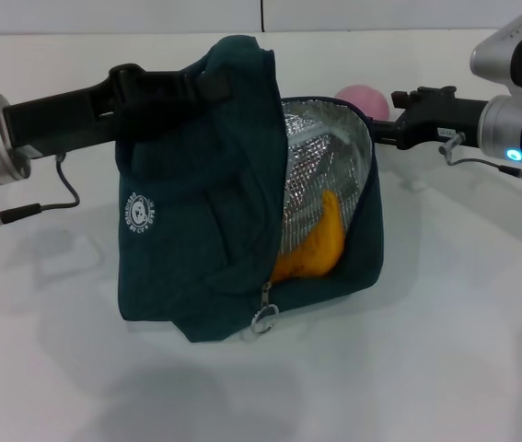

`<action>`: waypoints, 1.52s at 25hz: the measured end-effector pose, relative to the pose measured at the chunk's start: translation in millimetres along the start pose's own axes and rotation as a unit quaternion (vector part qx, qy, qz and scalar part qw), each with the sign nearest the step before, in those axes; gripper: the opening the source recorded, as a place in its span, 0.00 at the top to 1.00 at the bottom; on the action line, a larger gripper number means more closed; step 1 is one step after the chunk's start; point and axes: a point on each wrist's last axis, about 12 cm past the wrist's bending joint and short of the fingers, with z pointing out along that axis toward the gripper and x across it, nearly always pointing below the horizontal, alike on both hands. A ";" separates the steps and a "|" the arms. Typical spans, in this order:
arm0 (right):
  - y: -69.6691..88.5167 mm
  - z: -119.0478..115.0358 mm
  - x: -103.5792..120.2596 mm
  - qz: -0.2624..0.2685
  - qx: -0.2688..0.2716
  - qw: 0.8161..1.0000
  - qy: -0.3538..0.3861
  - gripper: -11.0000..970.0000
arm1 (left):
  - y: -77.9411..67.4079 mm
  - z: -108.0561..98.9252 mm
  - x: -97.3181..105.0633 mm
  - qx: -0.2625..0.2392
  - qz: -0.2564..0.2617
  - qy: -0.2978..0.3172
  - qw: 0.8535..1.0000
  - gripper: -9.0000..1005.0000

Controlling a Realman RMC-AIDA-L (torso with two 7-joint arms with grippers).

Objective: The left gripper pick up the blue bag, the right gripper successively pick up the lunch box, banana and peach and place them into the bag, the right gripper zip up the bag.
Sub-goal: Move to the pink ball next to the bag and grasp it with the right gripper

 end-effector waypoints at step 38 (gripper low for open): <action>3.8 6.1 -10.8 -0.057 -0.005 0.998 -0.002 0.99 | 1.6 0.5 -1.1 -0.004 -0.001 -0.004 1.000 0.94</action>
